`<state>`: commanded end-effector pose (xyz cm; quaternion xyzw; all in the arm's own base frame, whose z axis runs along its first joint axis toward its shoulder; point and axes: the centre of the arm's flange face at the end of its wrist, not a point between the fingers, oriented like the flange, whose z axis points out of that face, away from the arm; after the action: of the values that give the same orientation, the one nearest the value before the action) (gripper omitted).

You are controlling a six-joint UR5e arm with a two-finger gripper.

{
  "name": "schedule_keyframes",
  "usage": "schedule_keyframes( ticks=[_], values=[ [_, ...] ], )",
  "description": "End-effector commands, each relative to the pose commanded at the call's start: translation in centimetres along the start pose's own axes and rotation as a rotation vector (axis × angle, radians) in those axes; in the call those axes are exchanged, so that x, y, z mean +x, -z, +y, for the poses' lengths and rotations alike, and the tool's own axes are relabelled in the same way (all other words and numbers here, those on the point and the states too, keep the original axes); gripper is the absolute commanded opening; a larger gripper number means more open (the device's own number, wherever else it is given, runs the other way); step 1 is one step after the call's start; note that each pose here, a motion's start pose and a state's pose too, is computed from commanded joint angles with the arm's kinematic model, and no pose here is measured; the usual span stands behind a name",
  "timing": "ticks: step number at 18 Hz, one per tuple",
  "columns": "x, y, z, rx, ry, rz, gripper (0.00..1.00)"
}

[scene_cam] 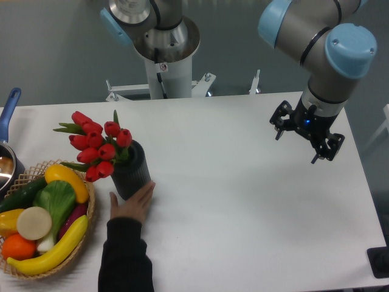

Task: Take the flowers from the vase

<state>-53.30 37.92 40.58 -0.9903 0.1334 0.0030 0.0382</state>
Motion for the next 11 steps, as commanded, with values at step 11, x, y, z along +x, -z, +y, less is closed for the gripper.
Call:
schedule_keyframes(
  ticks=[11],
  values=[
    [3.4, 0.4, -0.4, 0.173, 0.144, 0.007, 1.0]
  ],
)
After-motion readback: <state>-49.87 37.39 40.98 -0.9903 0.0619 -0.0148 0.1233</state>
